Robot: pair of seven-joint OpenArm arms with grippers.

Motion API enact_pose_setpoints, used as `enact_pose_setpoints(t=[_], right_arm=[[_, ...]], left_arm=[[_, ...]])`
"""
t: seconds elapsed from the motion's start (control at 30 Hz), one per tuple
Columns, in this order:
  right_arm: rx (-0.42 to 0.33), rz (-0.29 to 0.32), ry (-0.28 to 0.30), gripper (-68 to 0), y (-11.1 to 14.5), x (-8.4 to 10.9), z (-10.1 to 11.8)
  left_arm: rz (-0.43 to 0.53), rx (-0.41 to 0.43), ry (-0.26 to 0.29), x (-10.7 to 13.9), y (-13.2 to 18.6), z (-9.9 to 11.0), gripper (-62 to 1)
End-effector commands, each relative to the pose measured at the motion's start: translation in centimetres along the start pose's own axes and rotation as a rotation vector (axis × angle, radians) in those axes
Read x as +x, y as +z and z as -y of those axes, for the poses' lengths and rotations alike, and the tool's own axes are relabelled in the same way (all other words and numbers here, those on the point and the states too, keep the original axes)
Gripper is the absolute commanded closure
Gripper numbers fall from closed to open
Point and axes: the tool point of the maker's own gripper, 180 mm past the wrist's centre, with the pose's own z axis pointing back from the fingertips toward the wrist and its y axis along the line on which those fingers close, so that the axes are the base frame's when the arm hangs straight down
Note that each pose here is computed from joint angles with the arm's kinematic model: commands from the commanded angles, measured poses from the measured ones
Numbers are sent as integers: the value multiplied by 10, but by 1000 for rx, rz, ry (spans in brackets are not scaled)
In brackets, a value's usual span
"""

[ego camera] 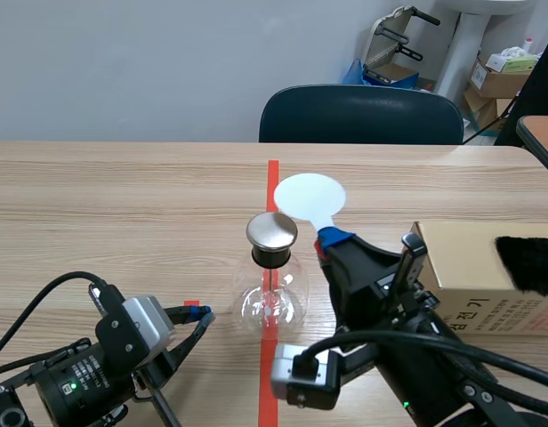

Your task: Do the electroscope experiment

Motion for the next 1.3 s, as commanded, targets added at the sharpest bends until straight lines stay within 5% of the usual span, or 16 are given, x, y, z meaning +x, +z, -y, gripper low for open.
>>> enact_pose_setpoints(t=[0.0,0.37,0.67,1.27], right_arm=[[-33,-52,15,-20,-3,-14,9],[-34,-380,8,-20,10,-72,10],[-34,-458,7,-20,16,-85,10],[-25,41,32,-20,-3,2,8]], left_arm=[[17,4,8,4,-1,0,-40],[18,4,9,5,-1,0,-40],[18,-2,13,5,-1,1,-40],[11,-32,-30,3,-1,6,-40]])
